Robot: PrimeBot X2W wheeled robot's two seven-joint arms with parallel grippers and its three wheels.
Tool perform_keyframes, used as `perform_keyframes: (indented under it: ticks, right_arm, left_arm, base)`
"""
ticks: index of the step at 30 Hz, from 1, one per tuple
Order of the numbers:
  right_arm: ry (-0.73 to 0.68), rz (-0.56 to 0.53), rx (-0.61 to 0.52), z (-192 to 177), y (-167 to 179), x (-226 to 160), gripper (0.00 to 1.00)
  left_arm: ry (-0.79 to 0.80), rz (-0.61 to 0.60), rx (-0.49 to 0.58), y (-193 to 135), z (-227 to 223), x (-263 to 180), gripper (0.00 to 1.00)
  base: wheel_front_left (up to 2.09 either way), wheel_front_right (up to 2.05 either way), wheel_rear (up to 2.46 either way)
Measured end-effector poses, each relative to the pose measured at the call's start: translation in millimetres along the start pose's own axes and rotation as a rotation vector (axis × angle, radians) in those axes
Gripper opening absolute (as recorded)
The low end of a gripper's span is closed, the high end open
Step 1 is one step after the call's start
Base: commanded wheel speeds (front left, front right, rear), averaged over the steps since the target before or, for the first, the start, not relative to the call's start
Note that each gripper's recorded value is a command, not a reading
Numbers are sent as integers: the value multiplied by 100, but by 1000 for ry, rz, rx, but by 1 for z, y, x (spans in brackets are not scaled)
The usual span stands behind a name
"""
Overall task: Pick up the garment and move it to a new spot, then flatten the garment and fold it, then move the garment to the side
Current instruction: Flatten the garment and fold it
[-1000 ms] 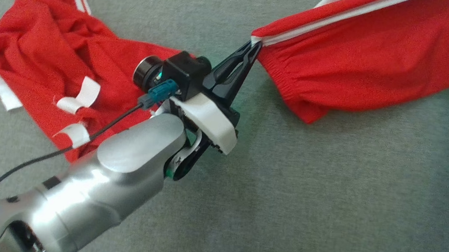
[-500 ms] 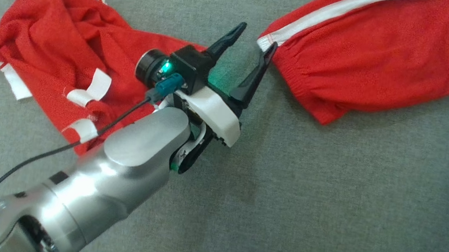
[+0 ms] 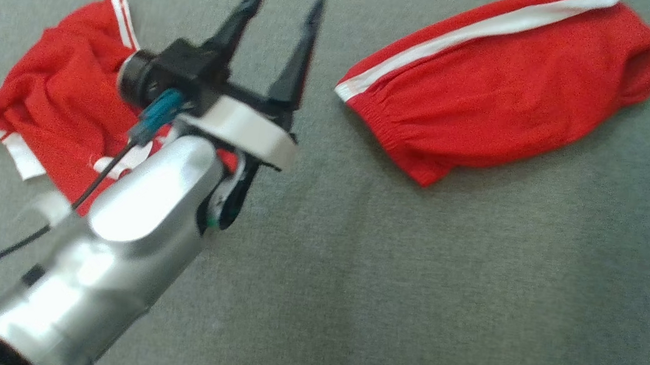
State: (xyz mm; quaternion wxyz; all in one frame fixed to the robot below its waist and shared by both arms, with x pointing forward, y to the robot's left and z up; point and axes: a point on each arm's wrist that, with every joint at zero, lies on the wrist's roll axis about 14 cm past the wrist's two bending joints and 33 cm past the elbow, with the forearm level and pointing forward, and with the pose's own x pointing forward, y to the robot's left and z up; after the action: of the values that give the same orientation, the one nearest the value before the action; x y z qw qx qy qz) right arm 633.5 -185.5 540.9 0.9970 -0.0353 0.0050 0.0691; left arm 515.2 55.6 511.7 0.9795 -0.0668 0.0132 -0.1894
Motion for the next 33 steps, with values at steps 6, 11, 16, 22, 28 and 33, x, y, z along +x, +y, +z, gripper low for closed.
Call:
perform_keyframes:
  ticks: [6,11,16,22,28,33]
  right_arm:
    - [-85,30,70,14,16,-49,100]
    - [-111,28,145,4,23,-104,100]
    - [-35,-1,219,-42,41,-179,100]
    - [37,-34,259,-74,55,-228,100]
    - [39,-28,255,-70,59,-227,100]
    - [54,-22,221,-65,55,-206,100]
  left_arm:
    - [-99,63,25,7,30,-26,100]
    - [-104,115,51,12,26,-56,100]
    - [-9,166,32,12,-14,-101,100]
    - [22,182,-1,8,-31,-124,100]
    - [13,167,-14,4,-32,-122,100]
    - [24,150,-17,2,-39,-115,100]
  base:
    - [0,0,0]
    - [0,0,0]
    - [0,0,0]
    - [0,0,0]
    - [0,0,0]
    - [0,0,0]
